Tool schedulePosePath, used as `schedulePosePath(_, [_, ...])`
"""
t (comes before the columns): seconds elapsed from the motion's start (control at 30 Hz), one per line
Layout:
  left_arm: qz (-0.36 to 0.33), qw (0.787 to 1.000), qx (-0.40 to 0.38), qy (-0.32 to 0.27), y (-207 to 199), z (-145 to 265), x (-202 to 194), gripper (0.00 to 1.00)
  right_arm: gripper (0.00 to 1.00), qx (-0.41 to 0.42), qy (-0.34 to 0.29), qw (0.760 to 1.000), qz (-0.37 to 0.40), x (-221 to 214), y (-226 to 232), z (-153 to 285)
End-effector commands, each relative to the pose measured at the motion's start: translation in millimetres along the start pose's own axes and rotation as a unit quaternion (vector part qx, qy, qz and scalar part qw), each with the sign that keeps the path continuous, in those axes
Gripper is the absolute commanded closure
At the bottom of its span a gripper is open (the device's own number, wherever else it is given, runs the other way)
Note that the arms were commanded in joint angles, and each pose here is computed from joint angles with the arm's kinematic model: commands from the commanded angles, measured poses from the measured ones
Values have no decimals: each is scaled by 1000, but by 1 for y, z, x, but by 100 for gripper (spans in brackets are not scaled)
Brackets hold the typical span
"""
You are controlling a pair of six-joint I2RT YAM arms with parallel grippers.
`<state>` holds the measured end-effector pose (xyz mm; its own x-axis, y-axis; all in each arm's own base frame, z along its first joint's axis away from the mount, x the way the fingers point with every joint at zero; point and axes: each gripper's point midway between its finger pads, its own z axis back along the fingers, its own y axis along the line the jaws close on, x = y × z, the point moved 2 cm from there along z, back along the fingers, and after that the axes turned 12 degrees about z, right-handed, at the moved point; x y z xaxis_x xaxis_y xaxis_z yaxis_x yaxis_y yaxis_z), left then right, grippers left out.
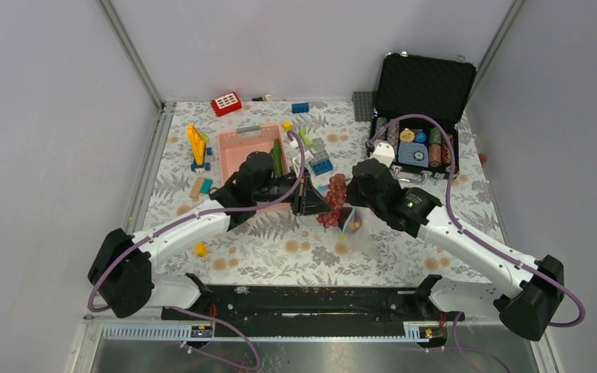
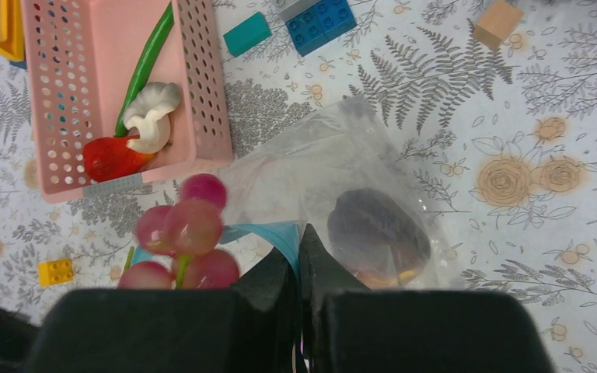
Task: Place the food in the zip-top bag and seal the zipper
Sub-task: Place the fake fruit in the zipper food storage bag.
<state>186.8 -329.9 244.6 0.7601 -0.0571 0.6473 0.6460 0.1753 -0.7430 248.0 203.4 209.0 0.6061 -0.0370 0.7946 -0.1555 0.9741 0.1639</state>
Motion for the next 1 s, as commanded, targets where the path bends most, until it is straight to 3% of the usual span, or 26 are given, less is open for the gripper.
schedulePosePath(0.0, [-37,999,-2,-18,2,-6,9,100,100,49,-27,998,-37,13,14,8])
schedulePosePath(0.33, [-18,996,82,-21,37,-15,4,100,100,84,-38,991,-94,16,23,16])
schedulePosePath(0.6, [52,983,118,-130,33,-22,32,100,100,142,-18,975,-172,7,44,11])
schedulePosePath(0.87, [91,981,147,-88,39,-31,19,100,100,127,-40,962,-237,3,33,5])
schedulePosePath(0.97, [97,976,175,-89,41,-28,13,85,100,126,-59,955,-263,4,27,7])
